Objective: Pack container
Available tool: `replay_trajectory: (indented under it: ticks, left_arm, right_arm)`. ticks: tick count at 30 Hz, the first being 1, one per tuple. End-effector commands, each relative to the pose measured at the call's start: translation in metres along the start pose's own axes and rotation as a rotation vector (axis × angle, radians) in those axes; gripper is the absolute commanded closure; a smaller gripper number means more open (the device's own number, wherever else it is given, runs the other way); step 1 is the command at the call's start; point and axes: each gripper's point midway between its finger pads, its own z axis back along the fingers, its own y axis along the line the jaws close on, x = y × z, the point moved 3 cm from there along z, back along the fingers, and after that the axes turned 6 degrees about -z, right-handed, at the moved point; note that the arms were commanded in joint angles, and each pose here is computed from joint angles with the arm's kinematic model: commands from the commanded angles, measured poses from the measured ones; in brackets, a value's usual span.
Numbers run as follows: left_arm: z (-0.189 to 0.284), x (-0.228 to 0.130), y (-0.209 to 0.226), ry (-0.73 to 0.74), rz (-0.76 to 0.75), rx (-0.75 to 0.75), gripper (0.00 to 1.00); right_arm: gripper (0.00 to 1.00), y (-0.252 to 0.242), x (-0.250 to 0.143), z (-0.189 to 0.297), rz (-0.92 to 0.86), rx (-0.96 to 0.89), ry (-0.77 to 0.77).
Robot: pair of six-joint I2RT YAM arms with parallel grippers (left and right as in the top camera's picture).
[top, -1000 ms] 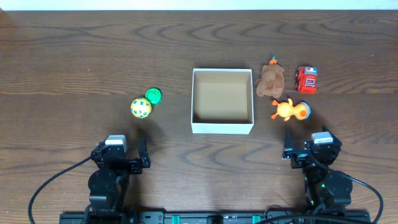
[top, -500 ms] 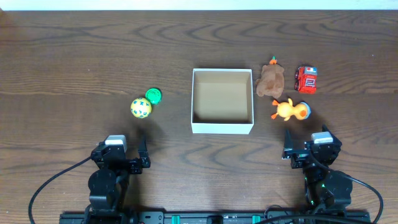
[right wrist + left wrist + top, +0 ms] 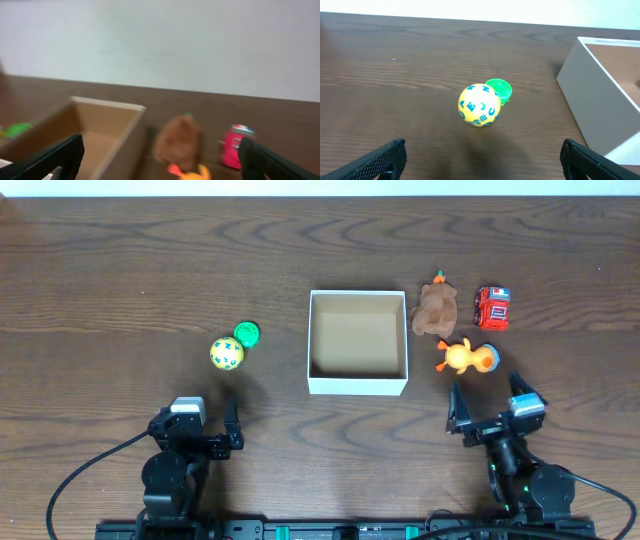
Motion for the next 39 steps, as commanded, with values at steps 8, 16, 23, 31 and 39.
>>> replay_trajectory:
  ticks: [8, 16, 23, 31, 39]
  left_arm:
    - [0.001, 0.023, -0.003, 0.079, 0.028, -0.029, 0.02]
    - [-0.019, 0.095, -0.002, 0.168, 0.029, -0.029, 0.02]
    - [-0.042, 0.132, 0.008, 0.258, 0.023, 0.033, 0.02]
    - [-0.061, 0.123, 0.037, 0.427, 0.118, 0.122, 0.02]
    - [-0.072, 0.095, 0.061, 0.542, 0.202, 0.152, 0.02]
  right_arm:
    - [0.01, 0.008, 0.018, -0.005, -0.190, 0.010, 0.076]
    - [0.01, 0.004, 0.064, -0.055, -0.216, -0.095, 0.423]
    - [0.01, -0.005, 0.093, -0.126, -0.180, -0.125, 0.652]
    - [0.01, -0.008, 0.044, -0.191, -0.257, -0.078, 0.855]
    - [0.01, -0.046, -0.040, -0.212, -0.348, -0.284, 1.020]
